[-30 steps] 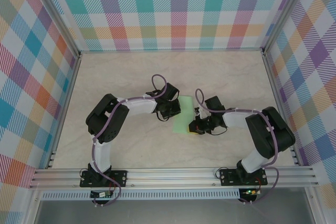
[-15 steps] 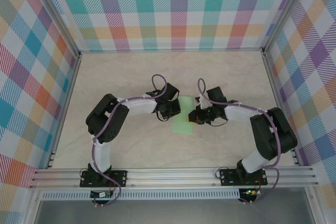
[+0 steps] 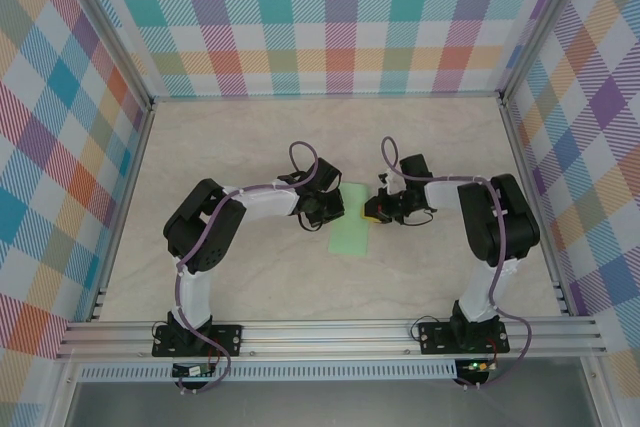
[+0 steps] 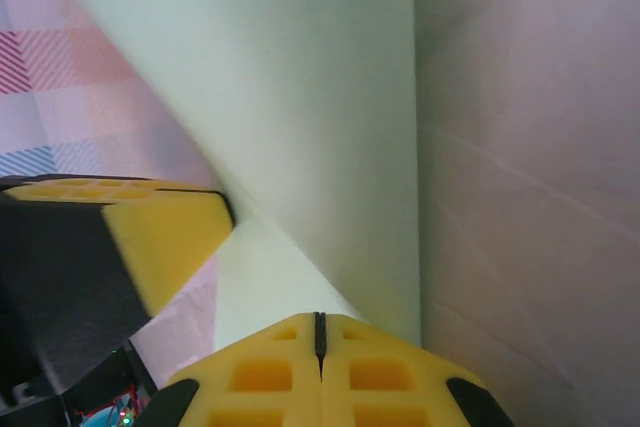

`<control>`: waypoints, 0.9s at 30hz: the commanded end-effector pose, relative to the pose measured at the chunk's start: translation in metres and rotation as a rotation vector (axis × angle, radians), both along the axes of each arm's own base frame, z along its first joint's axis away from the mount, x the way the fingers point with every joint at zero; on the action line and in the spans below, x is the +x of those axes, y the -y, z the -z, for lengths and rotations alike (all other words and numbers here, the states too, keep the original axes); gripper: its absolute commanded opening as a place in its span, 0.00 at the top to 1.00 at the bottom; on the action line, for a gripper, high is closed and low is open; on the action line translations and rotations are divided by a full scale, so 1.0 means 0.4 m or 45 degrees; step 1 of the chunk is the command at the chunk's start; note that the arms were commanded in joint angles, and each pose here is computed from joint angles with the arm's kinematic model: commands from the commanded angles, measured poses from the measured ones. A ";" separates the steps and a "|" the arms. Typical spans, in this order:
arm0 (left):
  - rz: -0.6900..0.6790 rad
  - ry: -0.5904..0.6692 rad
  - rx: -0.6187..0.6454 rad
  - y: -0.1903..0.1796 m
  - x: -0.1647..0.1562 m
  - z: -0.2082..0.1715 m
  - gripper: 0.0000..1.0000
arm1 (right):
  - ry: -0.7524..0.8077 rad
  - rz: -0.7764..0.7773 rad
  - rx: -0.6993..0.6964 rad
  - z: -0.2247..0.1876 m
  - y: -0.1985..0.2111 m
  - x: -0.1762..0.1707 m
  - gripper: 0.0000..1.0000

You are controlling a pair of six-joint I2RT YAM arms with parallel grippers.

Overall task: Fold a paper plane with a square sheet of paper (pick it up from the middle)
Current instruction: Fold the square sheet of paper in half at the center of the table.

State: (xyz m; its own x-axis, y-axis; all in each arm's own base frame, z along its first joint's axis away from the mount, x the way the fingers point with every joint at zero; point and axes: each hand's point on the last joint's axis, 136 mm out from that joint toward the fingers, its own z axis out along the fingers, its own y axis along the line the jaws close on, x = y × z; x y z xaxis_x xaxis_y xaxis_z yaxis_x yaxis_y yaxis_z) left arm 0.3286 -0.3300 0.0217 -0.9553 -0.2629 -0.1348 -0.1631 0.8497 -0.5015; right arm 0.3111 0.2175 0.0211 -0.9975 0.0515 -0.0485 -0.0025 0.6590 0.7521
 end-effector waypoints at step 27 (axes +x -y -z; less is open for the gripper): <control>0.013 -0.128 0.182 -0.067 -0.072 0.077 1.00 | 0.013 -0.035 -0.089 0.035 0.021 0.059 0.97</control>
State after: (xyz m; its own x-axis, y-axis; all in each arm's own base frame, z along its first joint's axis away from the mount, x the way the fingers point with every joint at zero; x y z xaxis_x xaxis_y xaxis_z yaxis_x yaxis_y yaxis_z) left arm 0.3287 -0.3295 0.0215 -0.9555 -0.2609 -0.1379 -0.1606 0.8516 -0.4990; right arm 0.3387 0.2153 0.0188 -0.9969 0.0415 -0.0673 -0.0210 0.6810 0.7319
